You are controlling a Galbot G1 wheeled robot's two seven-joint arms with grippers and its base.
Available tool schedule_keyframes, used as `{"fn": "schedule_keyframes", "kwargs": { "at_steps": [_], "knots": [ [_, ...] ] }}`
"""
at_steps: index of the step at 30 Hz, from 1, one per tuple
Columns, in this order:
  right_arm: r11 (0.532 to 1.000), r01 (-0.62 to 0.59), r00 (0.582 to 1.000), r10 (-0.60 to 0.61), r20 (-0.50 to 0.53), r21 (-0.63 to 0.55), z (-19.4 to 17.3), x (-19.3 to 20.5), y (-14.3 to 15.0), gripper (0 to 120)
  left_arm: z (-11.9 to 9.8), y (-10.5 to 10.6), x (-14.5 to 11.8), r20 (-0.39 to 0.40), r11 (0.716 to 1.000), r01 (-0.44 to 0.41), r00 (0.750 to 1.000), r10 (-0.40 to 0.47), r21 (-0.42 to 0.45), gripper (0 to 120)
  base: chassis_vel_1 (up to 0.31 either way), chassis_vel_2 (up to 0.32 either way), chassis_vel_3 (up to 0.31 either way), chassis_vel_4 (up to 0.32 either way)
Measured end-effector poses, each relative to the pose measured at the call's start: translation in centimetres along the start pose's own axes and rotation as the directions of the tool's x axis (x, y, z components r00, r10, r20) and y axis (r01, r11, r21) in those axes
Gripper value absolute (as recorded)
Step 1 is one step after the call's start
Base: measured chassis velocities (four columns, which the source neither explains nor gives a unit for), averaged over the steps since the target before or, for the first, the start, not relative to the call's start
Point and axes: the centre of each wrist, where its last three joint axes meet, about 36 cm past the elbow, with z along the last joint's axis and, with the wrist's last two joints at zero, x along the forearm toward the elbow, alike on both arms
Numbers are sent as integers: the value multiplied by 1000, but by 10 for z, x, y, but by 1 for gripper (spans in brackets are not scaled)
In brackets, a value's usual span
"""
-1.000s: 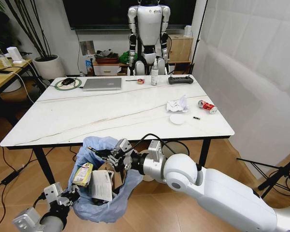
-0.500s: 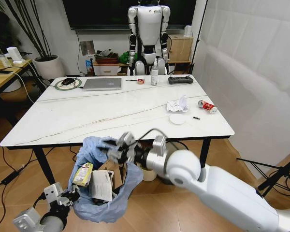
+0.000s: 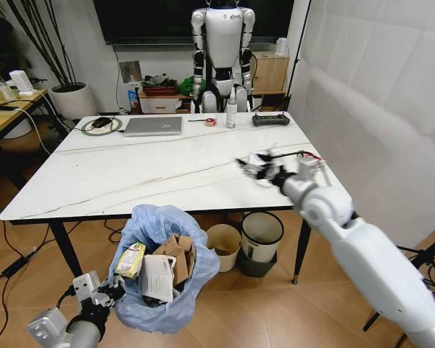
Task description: Pick up the trash bin and place the trash from the table into it.
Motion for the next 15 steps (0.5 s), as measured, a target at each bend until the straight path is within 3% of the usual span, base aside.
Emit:
{"fn": "schedule_keyframes", "kwargs": {
  "at_steps": [9, 15],
  "knots": [
    [996, -70, 995, 73, -62, 51, 7, 4, -79, 100, -2, -3, 3, -2, 1000, -16, 1000, 16, -9, 1, 0, 0, 0, 0],
    [998, -63, 992, 66, -111, 29, 23, -19, -97, 100, -3, -5, 7, 2, 1000, -16, 1000, 16, -11, 1, 0, 0, 0, 0]
  ]
}}
